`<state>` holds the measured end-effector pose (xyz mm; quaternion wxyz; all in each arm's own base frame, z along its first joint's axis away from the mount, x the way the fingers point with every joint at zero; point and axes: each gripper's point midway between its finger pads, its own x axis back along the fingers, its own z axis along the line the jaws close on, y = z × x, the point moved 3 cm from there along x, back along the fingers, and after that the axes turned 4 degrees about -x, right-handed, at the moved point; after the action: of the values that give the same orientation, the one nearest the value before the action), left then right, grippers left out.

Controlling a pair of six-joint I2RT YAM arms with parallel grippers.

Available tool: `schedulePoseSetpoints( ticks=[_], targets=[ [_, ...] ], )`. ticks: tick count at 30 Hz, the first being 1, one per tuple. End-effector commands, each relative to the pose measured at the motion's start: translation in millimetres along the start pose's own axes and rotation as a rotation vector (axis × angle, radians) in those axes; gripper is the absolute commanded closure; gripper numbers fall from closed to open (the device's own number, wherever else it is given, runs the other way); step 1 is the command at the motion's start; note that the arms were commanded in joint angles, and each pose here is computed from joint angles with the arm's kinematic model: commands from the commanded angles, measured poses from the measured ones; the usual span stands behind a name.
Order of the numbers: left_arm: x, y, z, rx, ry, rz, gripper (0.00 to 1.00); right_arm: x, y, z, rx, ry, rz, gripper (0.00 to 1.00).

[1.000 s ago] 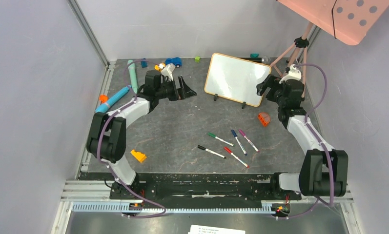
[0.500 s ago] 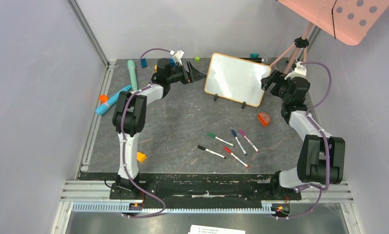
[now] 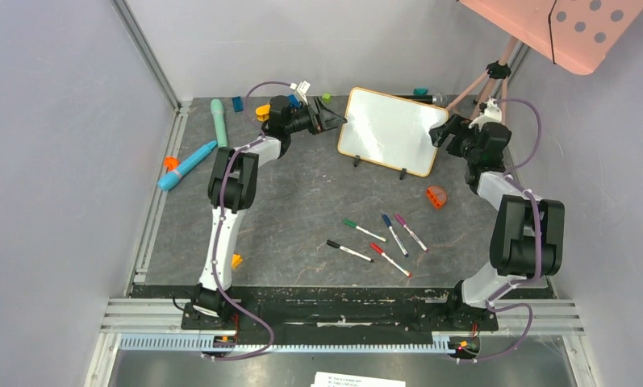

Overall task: Write a sentence on the whiteboard
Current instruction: Move the whiteboard to the center of the board.

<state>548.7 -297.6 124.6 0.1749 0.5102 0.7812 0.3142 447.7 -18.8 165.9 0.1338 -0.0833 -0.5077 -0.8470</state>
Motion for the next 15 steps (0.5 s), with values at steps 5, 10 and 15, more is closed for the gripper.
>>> schedulePoseSetpoints(
  ticks=[5, 10, 15],
  targets=[
    [-9.5, -0.5, -4.4, 0.028, -0.068, 0.02, 0.14, -30.6, 20.4, 15.1, -0.024, 0.131, -0.027, 0.24],
    [-13.2, -5.9, 2.1, 0.047, -0.057, 0.024, 0.19, -43.4, 18.5, 11.1, -0.037, 0.138, -0.015, 0.39],
    [-18.6, -10.3, 2.8, 0.051, -0.067, 0.039, 0.33, -48.5, 13.4, 9.4, -0.049, 0.156, 0.0, 0.51]
  ],
)
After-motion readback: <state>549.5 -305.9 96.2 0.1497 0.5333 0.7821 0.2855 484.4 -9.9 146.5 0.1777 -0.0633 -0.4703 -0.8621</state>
